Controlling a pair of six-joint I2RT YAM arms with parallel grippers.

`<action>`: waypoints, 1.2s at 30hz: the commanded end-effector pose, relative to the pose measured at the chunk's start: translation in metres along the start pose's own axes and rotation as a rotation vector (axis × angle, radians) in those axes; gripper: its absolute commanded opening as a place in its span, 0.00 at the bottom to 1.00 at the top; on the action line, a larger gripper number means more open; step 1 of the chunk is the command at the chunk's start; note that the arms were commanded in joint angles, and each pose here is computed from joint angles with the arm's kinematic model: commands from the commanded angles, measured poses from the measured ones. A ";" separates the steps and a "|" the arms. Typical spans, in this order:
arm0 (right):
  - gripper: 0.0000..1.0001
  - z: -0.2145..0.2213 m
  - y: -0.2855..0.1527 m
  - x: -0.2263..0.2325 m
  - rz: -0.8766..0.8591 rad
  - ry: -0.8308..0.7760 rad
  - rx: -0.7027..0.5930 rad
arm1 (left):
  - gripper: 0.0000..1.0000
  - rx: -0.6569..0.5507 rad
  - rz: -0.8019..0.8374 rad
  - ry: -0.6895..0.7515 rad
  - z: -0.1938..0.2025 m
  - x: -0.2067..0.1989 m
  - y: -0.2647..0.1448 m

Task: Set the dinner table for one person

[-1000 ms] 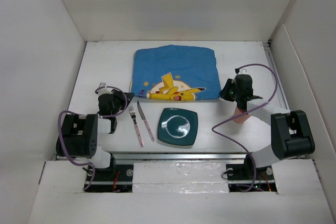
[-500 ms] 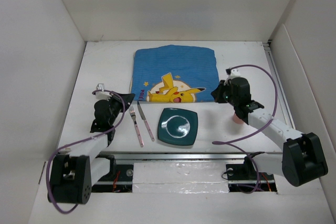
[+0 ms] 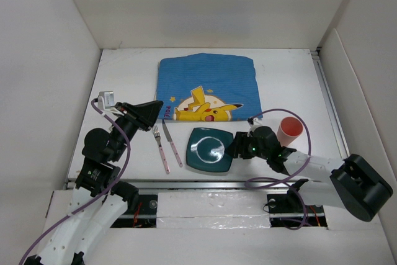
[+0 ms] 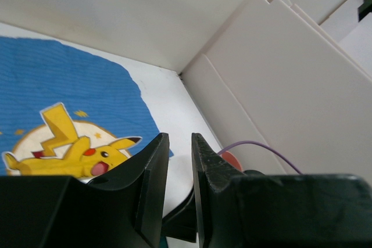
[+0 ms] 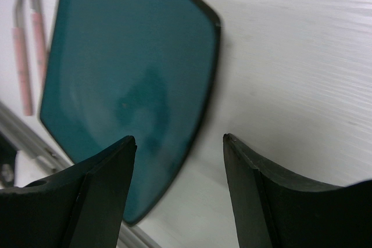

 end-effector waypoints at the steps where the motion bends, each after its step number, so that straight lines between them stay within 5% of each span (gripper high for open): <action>1: 0.67 0.014 0.012 0.009 -0.044 0.100 0.008 | 0.22 0.086 -0.137 0.095 0.013 0.024 -0.006; 7: 0.55 0.024 0.028 0.012 -0.070 0.182 -0.016 | 0.23 0.086 -0.111 0.117 0.008 0.016 -0.007; 13: 0.00 0.030 0.029 0.011 -0.019 0.236 -0.066 | 0.25 0.020 -0.094 0.168 -0.013 0.001 -0.018; 18: 0.00 0.011 0.012 0.026 -0.016 0.177 -0.135 | 0.28 0.009 -0.108 0.183 -0.013 0.005 -0.020; 21: 0.00 -0.053 -0.037 0.065 -0.072 0.110 -0.353 | 0.35 0.009 -0.102 0.205 -0.016 0.002 -0.019; 26: 0.00 -0.124 -0.073 0.096 -0.166 0.048 -0.496 | 0.43 -0.023 -0.111 0.302 -0.035 -0.007 -0.020; 36: 0.00 -0.259 -0.029 0.101 -0.329 0.031 -0.627 | 0.46 -0.042 -0.186 0.335 -0.028 0.012 -0.021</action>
Point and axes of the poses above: each gripper's point midway between its finger pads, its own y axis out along the fingers, its own x axis along the line the jaws close on, z = x × y, the point moved 6 cm from there along -y, back along the fingers, and after that the axes turned 4 degrees about -y, right-handed, at the moved point
